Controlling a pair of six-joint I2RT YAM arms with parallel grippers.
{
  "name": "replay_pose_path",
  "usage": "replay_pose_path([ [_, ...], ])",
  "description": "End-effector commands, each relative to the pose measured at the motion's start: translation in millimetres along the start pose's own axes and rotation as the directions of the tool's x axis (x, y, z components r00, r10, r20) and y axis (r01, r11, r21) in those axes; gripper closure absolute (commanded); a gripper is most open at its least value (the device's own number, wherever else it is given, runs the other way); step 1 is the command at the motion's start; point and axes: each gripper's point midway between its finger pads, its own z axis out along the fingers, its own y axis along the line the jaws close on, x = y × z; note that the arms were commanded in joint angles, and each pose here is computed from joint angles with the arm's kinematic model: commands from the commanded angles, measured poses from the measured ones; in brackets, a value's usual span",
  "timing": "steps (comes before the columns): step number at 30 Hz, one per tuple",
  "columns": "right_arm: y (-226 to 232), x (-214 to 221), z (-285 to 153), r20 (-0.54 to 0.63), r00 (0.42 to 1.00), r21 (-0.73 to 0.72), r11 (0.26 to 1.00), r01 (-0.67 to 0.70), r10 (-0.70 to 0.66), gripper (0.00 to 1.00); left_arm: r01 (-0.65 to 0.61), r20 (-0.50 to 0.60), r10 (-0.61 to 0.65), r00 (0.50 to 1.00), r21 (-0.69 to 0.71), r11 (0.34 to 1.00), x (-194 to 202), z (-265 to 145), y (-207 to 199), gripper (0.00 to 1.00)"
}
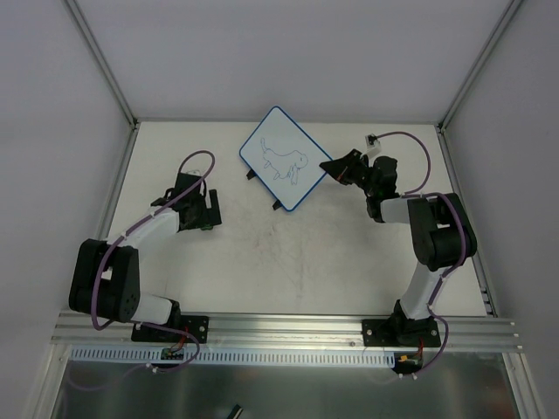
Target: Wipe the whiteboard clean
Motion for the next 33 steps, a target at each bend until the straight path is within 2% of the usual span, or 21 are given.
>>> replay_pose_path([
  [1,11.8,-20.1,1.4,0.058,0.997,-0.048,0.997,0.060,-0.057,1.00,-0.068,0.013,0.068,0.998,-0.008,0.998,-8.8,-7.0,-0.8,0.12],
  [5,11.3,-18.9,0.7,0.056,0.997,-0.047,0.997,0.058,-0.055,1.00,-0.092,0.031,0.092,0.995,-0.011,0.996,-17.5,-7.8,-2.0,0.14],
  [7,12.0,-19.3,0.3,0.058,0.997,-0.048,0.997,0.058,-0.055,1.00,-0.114,0.011,0.114,0.993,-0.020,0.993,-16.7,-1.1,-1.5,0.22],
  [12,12.0,-18.7,0.4,0.056,0.997,-0.050,0.997,0.060,-0.057,1.00,-0.139,-0.016,0.139,0.990,-0.028,0.990,-21.6,11.2,-4.8,0.25],
  [13,13.2,-20.1,0.8,0.059,0.996,-0.054,0.997,0.063,-0.060,1.00,-0.144,-0.020,0.143,0.989,-0.028,0.989,-21.4,12.3,-5.3,0.29],
  [19,12.7,-19.2,0.7,0.057,0.997,-0.054,0.997,0.061,-0.058,1.00,-0.139,-0.014,0.138,0.990,-0.058,0.989,-27.5,15.6,-2.3,0.30],
  [20,13.5,-19.8,0.9,0.058,0.997,-0.057,0.996,0.061,-0.058,1.00,-0.137,-0.015,0.137,0.991,-0.060,0.989,-27.5,16.1,-2.4,0.32],
  [22,12.9,-19.3,1.0,0.057,0.997,-0.056,0.997,0.062,-0.058,1.00,-0.135,-0.019,0.134,0.991,-0.061,0.989,-26.8,17.4,-2.4,0.48],
  [23,13.8,-18.8,1.2,0.056,0.997,-0.059,0.996,0.063,-0.059,1.00,-0.135,-0.017,0.134,0.991,-0.062,0.989,-28.1,18.1,-2.8,0.52],
  [33,13.2,-18.8,2.0,0.055,0.997,-0.064,0.996,0.058,-0.055,1.00,-0.121,-0.042,0.117,0.992,-0.100,0.988,-23.9,28.2,1.7,0.47],
])
